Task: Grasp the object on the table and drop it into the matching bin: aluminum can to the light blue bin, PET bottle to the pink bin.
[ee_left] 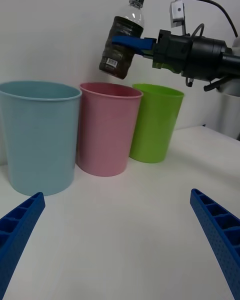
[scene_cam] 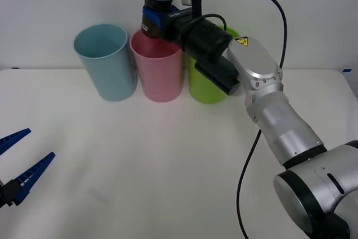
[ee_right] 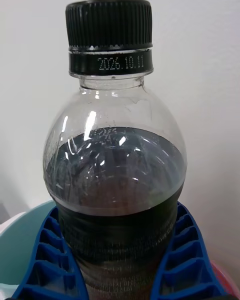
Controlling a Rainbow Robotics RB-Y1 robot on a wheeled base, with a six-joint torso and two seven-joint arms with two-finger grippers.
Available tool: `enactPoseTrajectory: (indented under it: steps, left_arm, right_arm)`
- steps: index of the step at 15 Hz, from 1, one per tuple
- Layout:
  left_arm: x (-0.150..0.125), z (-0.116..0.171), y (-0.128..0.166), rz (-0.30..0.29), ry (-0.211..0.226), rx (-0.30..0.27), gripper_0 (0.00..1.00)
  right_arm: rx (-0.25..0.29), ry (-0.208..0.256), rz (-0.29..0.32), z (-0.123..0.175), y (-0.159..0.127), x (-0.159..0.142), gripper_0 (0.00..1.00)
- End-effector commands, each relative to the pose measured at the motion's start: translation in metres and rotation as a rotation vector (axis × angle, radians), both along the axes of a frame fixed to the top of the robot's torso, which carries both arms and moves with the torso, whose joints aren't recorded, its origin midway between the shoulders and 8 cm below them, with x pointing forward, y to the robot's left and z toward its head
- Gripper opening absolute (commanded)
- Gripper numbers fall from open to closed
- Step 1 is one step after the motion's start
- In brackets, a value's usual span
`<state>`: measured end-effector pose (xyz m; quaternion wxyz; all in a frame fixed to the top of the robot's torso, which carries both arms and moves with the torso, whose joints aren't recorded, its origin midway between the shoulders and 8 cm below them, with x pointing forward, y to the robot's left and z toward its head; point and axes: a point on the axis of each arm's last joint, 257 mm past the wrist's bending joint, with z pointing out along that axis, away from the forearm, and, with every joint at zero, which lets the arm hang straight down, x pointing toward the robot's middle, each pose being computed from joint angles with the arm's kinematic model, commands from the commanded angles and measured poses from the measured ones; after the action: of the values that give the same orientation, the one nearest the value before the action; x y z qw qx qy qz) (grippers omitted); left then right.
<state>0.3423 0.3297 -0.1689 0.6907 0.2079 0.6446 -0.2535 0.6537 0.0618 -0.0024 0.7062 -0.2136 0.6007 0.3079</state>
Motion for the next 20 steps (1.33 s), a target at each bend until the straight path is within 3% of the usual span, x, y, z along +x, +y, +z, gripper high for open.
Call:
enactPoseTrajectory:
  steps: [1, 2, 11, 16, 20]
  left_arm:
    - [0.000, 0.000, 0.000, 0.000, 0.000, 0.000, 1.00]
    - [0.000, 0.000, 0.000, 0.000, 0.000, 0.000, 1.00]
    - [0.000, 0.000, 0.000, 0.000, 0.000, 0.000, 1.00]
    - [0.000, 0.000, 0.000, 0.000, 0.000, 0.000, 1.00]
    - [0.000, 0.000, 0.000, 0.000, 0.000, 0.000, 1.00]
  right_arm:
    - [-0.003, -0.004, -0.002, 0.000, -0.001, 0.000, 0.73]
    - [-0.004, -0.004, -0.004, -0.001, -0.001, 0.001, 1.00]
    - [-0.018, -0.019, -0.001, -0.007, -0.012, -0.004, 1.00]
    - [-0.040, -0.093, 0.008, -0.006, -0.042, -0.037, 1.00]
    - [-0.062, -0.115, 0.022, -0.020, -0.076, -0.070, 1.00]
